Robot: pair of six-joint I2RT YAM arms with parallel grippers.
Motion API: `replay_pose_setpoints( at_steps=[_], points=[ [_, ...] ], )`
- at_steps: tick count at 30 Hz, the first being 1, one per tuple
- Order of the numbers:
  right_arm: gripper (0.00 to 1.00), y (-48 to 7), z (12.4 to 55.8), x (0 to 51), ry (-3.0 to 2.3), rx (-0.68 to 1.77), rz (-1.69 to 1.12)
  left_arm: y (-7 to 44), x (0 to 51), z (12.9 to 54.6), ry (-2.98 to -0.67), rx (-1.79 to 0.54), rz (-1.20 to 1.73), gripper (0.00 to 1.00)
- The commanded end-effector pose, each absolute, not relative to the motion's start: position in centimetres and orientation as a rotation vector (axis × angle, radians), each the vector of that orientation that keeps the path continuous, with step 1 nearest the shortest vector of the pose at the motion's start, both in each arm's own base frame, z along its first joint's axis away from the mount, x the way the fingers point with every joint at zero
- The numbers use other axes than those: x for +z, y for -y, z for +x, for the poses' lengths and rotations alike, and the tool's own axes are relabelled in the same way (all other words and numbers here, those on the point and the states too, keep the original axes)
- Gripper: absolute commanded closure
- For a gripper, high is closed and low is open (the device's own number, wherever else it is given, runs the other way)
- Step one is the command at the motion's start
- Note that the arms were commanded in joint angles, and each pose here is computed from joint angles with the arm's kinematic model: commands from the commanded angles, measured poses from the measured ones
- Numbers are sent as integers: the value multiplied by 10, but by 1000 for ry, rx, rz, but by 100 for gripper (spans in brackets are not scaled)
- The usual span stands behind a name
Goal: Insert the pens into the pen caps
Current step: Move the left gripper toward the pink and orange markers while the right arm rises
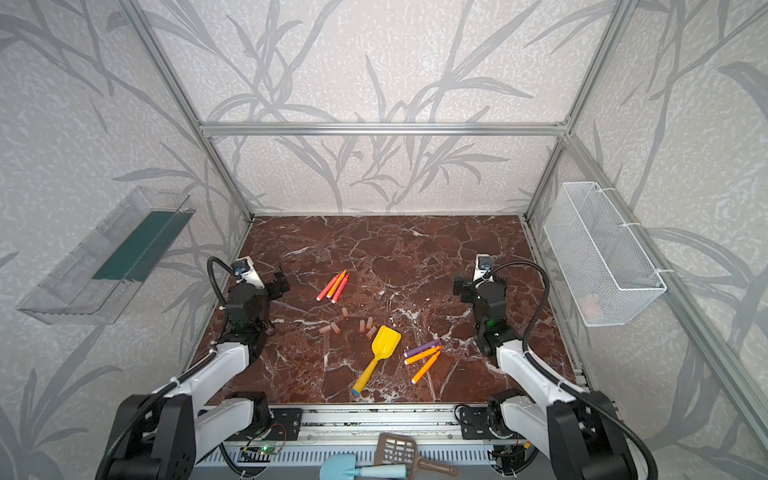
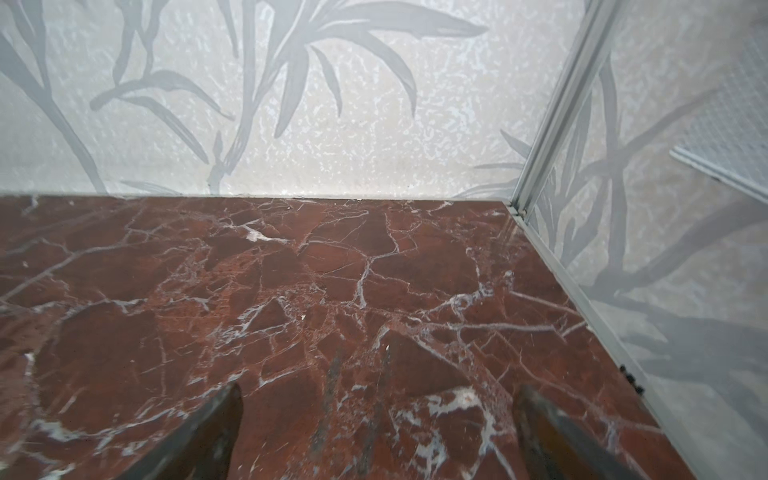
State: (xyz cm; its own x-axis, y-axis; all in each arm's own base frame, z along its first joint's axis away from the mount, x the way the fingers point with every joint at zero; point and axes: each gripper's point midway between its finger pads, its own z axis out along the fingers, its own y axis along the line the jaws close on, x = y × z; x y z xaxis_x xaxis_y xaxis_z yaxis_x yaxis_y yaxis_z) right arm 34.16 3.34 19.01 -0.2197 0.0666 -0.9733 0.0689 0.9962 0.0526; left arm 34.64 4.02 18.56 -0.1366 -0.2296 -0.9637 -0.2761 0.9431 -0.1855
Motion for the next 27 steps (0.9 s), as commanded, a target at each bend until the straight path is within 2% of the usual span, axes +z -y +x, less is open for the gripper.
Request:
replay_pose_setpoints(
  at_steps=[1, 3, 6, 9, 11, 13, 16, 21, 27],
  points=[
    [1, -44, 317, 182, -1888, 191, 185, -9, 192, 334, -1858, -212, -425, 1],
    [1, -52, 309, 188, -1810, 316, 216, 24, 202, 327, -1921, -380, -286, 1],
    [1, -69, 298, 201, -1753, 451, 147, 39, 207, 319, -1922, -546, -336, 1],
    [1, -75, 298, 213, -1742, 463, 95, 33, 187, 315, -1940, -610, -515, 1],
    [1, -62, 302, 217, -1749, 419, 189, 34, 179, 315, -1960, -643, -560, 1],
    [1, -42, 304, 213, -1731, 377, 351, 46, 187, 318, -1922, -726, -495, 1],
    [1, -54, 304, 217, -1659, 460, 276, 56, 200, 318, -1841, -811, -432, 1],
    [1, -59, 296, 223, -1605, 480, 218, 71, 186, 311, -2034, -808, -347, 1],
    [1, -32, 293, 203, -1646, 337, 329, 92, 147, 292, -2273, -526, -220, 17]
  ],
)
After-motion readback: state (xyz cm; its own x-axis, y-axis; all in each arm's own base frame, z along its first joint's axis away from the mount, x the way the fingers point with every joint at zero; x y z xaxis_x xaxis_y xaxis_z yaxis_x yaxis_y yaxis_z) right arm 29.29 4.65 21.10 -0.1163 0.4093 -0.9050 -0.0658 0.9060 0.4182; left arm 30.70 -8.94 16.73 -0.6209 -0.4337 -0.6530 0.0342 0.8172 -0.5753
